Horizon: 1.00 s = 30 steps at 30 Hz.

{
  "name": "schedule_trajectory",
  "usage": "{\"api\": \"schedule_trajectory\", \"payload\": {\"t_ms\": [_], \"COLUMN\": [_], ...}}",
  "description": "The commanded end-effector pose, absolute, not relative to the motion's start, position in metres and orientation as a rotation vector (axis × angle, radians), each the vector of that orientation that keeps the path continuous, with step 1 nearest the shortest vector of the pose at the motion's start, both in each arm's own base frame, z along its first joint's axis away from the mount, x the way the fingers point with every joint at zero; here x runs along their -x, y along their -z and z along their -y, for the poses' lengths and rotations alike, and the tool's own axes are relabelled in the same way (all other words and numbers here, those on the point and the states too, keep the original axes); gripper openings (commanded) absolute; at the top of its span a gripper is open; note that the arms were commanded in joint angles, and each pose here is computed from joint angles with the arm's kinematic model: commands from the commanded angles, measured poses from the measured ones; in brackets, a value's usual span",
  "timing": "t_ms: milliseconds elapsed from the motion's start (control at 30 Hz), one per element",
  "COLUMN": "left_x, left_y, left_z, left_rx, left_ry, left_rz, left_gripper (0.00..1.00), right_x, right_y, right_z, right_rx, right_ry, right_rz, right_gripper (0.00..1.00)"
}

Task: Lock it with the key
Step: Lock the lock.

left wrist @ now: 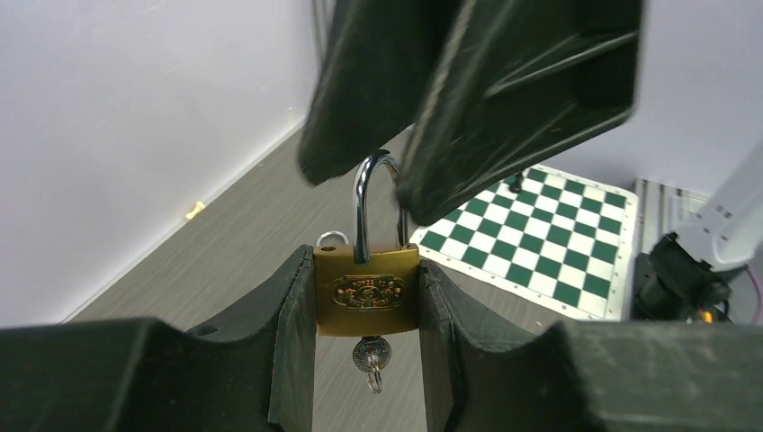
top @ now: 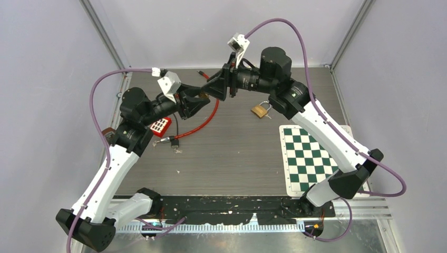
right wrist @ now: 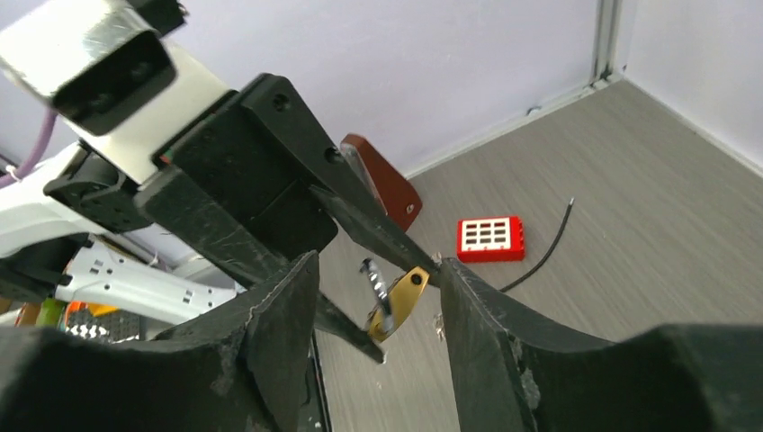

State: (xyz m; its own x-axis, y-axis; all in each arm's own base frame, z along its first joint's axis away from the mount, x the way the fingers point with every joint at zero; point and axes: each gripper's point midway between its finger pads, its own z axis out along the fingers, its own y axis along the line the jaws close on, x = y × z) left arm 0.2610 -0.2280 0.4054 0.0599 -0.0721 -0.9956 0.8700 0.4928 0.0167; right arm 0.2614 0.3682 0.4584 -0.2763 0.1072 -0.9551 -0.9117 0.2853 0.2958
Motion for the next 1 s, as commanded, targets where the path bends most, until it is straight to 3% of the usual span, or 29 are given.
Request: {"api": "schedule_trajectory", "payload": {"t_ms": [0,467,633,700,767,967], "left_x": [-0.230,-0.232,-0.231,-0.229,-0.227,-0.231], "left_y": [-0.441,-0.439,-0.445,-0.449,-0.449,-0.455], "left_z": [0.233,0.235,0.234,0.234,0.234,0.235], "left_rx": [-0.911,-0.920,-0.877,-0.856,-0.836,-0.744], "left_ry": [0.874,0.879,0.907,0.927,0.947,1.014], "left_rz": [-1.149,-1.158,-1.163,-1.152,-1.139,-1.148], "left_gripper": [0.00,0.00,0.61,0.76,0.86,0.90], "right_x": [-0.248,-0.248,-0.249,-0.244,-0.238,-0.224], "right_y": [-0.452,-0.462,-0.479,-0.492,-0.504,-0.528], "right_z": [-0.366,-0.356,-0.348,-0.345,-0.340,-0.330], "right_rx": [0.951,0.913,0.865,0.857,0.864,0.898], "right_ry": [-1.187,-1.132,-1.101,-1.100,-1.093,-1.047], "right_rz": [-1.517,-1.518,-1.411,-1.332,-1.253,-1.104], "right_gripper": [0.56,0.06,0.05,0.05,0.05,0.05]}}
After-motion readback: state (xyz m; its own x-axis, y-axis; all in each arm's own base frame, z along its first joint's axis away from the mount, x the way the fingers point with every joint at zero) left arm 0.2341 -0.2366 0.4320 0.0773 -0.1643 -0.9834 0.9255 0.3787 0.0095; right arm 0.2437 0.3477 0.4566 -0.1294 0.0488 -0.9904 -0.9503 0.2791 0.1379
